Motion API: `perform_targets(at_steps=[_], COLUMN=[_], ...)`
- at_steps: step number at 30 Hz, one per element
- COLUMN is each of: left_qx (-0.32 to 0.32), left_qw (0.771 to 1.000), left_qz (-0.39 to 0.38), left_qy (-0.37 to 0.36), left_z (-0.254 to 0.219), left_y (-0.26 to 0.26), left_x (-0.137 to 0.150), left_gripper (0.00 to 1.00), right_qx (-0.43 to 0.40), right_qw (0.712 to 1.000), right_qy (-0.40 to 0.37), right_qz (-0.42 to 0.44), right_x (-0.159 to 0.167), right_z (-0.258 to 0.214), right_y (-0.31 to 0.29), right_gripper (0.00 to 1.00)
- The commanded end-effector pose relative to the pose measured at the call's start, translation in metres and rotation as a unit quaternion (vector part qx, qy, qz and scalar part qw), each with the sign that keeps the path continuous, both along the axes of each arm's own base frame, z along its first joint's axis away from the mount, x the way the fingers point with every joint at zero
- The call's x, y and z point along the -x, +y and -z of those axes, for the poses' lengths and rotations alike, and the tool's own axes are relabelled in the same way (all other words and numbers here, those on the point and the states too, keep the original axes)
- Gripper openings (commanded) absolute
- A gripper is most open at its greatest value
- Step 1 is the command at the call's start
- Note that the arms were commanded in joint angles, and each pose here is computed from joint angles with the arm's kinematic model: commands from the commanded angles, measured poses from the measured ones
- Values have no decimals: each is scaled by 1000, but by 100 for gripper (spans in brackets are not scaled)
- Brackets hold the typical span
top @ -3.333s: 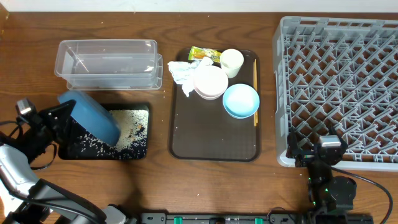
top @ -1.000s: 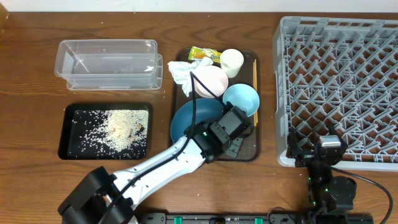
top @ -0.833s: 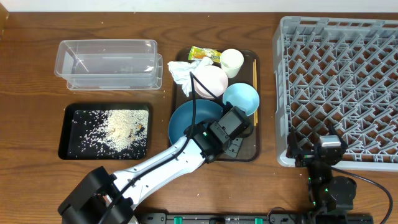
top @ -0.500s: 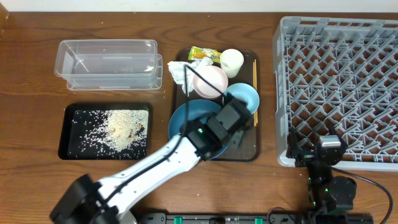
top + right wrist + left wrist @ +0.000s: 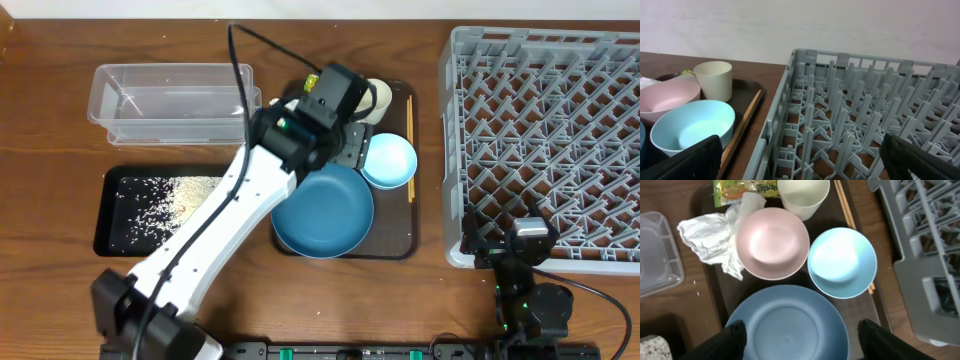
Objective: Sort waste into correct bins and load items into the dishwasher rack
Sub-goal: 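Release the plate and raise the left gripper to a hold pose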
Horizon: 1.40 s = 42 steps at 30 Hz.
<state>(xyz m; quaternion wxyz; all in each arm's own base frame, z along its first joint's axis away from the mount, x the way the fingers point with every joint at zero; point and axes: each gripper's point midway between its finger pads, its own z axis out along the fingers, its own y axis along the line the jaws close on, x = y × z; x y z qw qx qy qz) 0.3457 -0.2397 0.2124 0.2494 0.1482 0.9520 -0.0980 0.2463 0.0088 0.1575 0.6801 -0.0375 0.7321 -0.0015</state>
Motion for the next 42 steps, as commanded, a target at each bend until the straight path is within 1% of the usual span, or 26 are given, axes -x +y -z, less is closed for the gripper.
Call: perform_targets(at_steps=[1, 2, 3, 6, 7, 8, 10, 12, 14, 16, 18, 21, 27, 33, 34, 36, 38, 41, 42], left_qx=[-31, -43, -52, -93, -115, -135, -152, -147, -128, -96, -54, -27, -44, -50, -51, -52, -56, -59, -59], left_qw=[999, 999, 999, 995, 990, 984, 963, 952, 942, 936, 939, 933, 896, 863, 857, 851, 846, 841, 841], left_qz=[22, 15, 8, -23, -47, -88, -192, -238, -283, -317, -327, -354, -441, -503, -512, -523, -531, -538, -538], left_qy=[3, -3, -10, -42, -59, -76, -110, -123, -127, -116, -90, -55, -29, -16, -15, -11, -1, 6, 6], left_z=[13, 15, 15, 11, 7, 2, -15, -27, -38, -44, -42, -35, -28, -25, -25, -24, -22, -21, -21], left_y=[0, 3, 7, 24, 36, 52, 89, 112, 138, 161, 174, 203, 281, 336, 344, 353, 360, 365, 366], left_x=[-7, -11, -14, -27, -33, -39, -48, -52, -55, -56, -58, -57, -46, -32, -30, -26, -19, -14, -14], left_gripper=[77, 77, 80, 81, 81, 81, 81, 81, 82, 82, 82, 82, 83, 84, 92, 92, 93, 93, 93], right_qx=[5, 4, 5, 5, 4, 5, 5, 4, 5, 4, 4, 5, 4, 5, 4, 5, 0, -46, -42], right_qw=[1000, 1000, 1000, 1000, 1000, 1000, 1000, 1000, 1000, 1000, 1000, 1000, 1000, 1000, 1000, 1000, 999, 991, 988], right_qy=[0, 0, 0, 0, 0, 0, 0, 0, 0, 0, 0, 0, 0, 0, 0, -1, -43, -103, -125], right_qz=[1, 1, 1, 1, 1, 1, 1, 1, 1, 1, 1, 1, 1, 1, 1, 1, 0, -72, -79], right_x=[0, 0, 0, 0, 0, 0, 0, 0, 0, 0, 0, 0, 0, 0, 0, 0, -1, 5, 7], right_z=[1, 1, 1, 1, 1, 1, 1, 1, 1, 1, 1, 1, 1, 1, 1, 0, -20, -53, -63], right_y=[0, 0, 0, 0, 0, 0, 0, 0, 0, 0, 0, 0, 0, 0, 0, 0, 0, 24, 27], right_gripper=[99, 99, 99, 99, 99, 99, 99, 99, 99, 99, 99, 99, 99, 99, 99, 99, 99, 99, 99])
